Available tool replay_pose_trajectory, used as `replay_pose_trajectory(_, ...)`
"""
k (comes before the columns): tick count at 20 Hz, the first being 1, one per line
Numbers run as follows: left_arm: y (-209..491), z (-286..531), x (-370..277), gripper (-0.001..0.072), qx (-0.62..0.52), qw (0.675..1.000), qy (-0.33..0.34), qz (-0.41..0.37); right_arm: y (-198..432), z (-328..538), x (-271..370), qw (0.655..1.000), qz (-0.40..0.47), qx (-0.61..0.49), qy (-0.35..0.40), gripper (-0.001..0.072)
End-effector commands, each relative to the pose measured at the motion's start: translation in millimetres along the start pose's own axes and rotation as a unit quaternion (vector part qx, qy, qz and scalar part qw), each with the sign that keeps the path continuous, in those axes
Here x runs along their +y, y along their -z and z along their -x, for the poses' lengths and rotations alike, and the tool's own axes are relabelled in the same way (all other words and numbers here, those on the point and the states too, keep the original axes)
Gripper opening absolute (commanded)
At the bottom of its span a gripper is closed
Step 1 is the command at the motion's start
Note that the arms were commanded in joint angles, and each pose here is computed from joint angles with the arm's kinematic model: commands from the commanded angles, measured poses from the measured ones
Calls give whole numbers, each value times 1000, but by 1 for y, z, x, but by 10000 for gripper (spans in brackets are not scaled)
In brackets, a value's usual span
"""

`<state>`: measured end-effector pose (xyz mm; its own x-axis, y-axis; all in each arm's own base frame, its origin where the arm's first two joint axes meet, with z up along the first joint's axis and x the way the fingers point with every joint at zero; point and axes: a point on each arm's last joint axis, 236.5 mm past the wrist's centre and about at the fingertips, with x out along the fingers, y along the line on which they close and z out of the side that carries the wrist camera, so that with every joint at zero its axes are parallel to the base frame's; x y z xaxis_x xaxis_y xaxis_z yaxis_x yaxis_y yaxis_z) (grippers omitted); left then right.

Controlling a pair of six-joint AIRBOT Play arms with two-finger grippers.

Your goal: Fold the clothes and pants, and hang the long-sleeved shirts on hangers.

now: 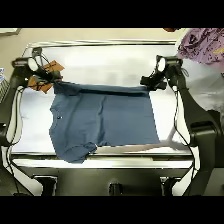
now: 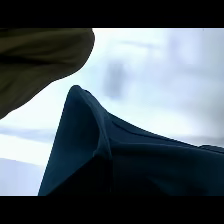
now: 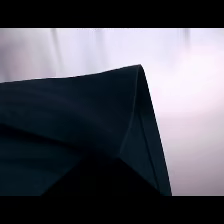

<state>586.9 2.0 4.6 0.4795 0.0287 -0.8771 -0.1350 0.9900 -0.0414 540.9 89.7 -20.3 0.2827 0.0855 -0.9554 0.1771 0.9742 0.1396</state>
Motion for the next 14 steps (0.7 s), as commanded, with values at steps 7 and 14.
replay_pose_trajectory(7,0,49,58,622,29,999,-32,-23,2,23,24,996,36,5,-76,423)
replay_pose_trajectory(14,98,123,146,622,107,986,-2,127,57,103,-76,981,48,61,-178,445)
